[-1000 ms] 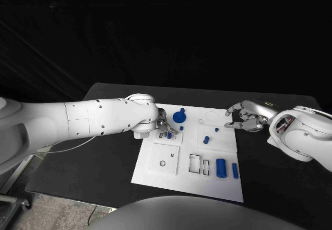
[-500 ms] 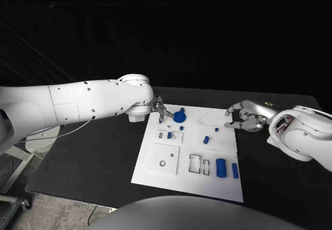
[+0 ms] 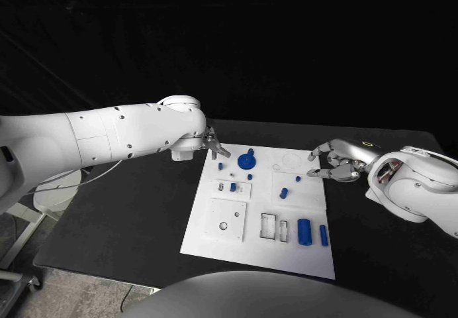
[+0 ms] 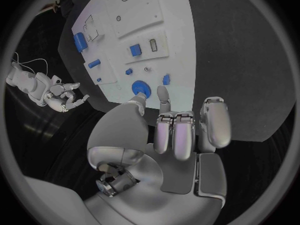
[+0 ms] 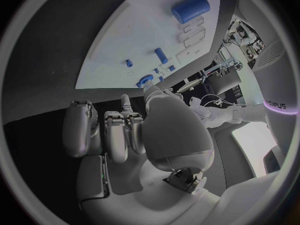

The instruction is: Assemble the parts on the task board

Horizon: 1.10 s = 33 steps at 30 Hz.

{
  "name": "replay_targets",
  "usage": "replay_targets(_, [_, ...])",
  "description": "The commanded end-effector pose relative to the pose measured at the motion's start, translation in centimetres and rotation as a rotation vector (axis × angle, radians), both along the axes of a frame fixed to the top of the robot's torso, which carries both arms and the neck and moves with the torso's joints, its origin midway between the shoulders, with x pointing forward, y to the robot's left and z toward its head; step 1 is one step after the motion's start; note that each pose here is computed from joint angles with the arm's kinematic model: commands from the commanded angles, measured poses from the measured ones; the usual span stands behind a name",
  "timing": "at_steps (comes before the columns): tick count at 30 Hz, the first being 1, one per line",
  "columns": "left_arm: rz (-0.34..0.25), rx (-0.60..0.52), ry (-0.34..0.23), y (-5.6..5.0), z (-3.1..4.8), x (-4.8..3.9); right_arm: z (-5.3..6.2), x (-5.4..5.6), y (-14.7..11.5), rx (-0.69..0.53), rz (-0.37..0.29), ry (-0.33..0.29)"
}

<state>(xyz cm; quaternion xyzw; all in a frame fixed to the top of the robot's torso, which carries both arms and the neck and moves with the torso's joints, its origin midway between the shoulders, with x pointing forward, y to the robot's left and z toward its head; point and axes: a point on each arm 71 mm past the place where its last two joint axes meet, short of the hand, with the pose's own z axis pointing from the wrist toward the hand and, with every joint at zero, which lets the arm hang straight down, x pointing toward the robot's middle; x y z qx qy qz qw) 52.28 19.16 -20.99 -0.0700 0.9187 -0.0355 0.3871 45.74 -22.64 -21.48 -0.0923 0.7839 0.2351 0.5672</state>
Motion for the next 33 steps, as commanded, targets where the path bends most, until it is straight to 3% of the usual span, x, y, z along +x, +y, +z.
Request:
replay_targets(1, [-0.006, 0.019, 0.01, 0.0, -0.25, 0.19, 0.0, -0.1, 0.1, 0.006, 0.013, -0.003])
replay_targets(8, [0.0, 0.011, 0.0, 0.0, -0.52, 0.98, 0.0, -0.2, 0.2, 0.009, 0.018, -0.004])
replay_targets(17, [0.011, 0.013, 0.009, 0.1, -1.46, 1.58, 0.0, -0.2, 0.3, 0.009, 0.018, -0.003])
replay_targets(33, [0.024, 0.006, 0.047, 0.1, -3.35, 1.93, 0.0, -0.3, 0.2, 0.007, 0.017, 0.0])
